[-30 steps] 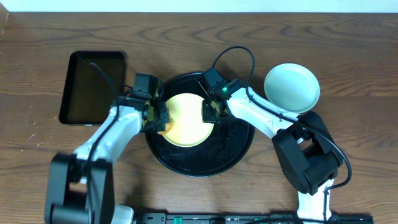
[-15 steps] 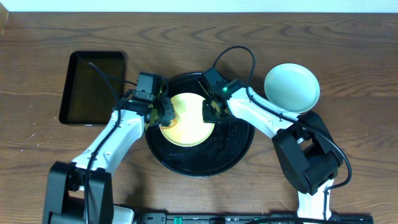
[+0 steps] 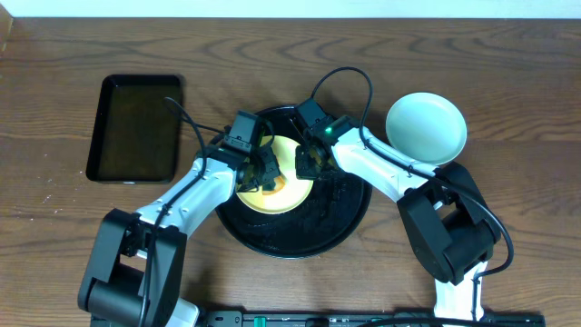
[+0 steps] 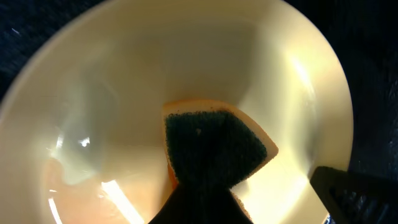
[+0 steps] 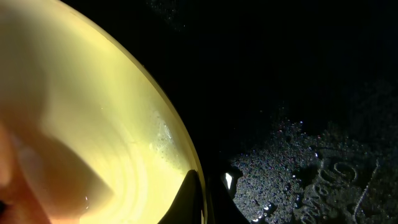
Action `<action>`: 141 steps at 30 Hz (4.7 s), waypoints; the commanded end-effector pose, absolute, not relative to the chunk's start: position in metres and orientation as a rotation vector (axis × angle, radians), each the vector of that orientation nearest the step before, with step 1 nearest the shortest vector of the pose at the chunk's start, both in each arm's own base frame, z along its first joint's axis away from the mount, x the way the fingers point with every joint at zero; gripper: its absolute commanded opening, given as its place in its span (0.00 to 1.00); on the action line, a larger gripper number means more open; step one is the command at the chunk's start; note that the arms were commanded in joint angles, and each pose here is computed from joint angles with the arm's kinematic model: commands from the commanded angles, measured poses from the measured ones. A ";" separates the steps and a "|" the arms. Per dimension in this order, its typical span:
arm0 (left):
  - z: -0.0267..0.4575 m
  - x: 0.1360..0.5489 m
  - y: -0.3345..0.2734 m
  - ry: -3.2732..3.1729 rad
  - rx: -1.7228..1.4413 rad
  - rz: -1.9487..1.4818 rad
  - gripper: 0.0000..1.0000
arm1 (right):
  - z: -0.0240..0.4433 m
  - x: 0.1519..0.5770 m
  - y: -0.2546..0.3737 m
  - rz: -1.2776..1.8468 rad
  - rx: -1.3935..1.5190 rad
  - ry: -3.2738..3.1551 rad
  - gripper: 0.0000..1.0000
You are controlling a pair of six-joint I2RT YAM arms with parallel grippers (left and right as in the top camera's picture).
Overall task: Clean dirty plates on tray and stack at the side
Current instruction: 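Continue scrubbing the yellow plate with the left gripper's sponge, then lift the sponge with the left gripper off the yellow plate, then lift the yellow plate with the right gripper off the round tray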
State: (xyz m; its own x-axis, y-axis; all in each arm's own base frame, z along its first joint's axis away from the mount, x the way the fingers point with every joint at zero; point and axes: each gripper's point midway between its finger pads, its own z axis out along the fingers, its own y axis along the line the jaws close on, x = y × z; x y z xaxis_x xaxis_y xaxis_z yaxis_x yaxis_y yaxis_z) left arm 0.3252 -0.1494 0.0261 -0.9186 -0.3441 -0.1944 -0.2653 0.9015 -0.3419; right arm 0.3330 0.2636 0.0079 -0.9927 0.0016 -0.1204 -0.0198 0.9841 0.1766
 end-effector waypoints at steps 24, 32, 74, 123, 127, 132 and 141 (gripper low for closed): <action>0.010 0.309 -0.160 2.831 -0.595 -0.473 0.08 | 0.003 0.336 0.252 0.188 -0.011 3.004 0.01; -0.003 0.294 -0.153 2.856 -0.668 -0.442 0.08 | 0.003 0.336 0.252 0.188 -0.011 3.004 0.01; 0.002 0.311 -0.062 2.865 -0.343 -0.202 0.08 | 0.002 0.334 0.248 0.157 -0.008 3.008 0.01; 0.104 0.319 -0.061 2.625 -0.211 -0.255 0.08 | 0.013 0.353 0.258 0.326 -0.345 2.937 0.30; 0.104 0.319 -0.061 2.626 -0.211 -0.255 0.08 | -0.001 0.339 0.267 0.325 -0.392 2.980 0.25; 0.104 0.319 -0.061 2.626 -0.211 -0.255 0.08 | 0.000 0.340 0.267 0.322 -0.393 2.977 0.01; 0.103 0.315 -0.066 2.645 -0.203 -0.288 0.08 | 0.040 0.375 0.245 0.230 -0.295 2.911 0.01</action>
State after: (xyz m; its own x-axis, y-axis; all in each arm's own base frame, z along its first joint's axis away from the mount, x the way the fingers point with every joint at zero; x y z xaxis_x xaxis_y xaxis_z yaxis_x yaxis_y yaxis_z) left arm 0.3118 -0.0628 0.0975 -0.8799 -0.2052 -0.4286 -0.1157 0.9673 -0.2256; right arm 0.3439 0.2571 0.0134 -0.9680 -0.2113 -0.1352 -0.2339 0.9549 0.1827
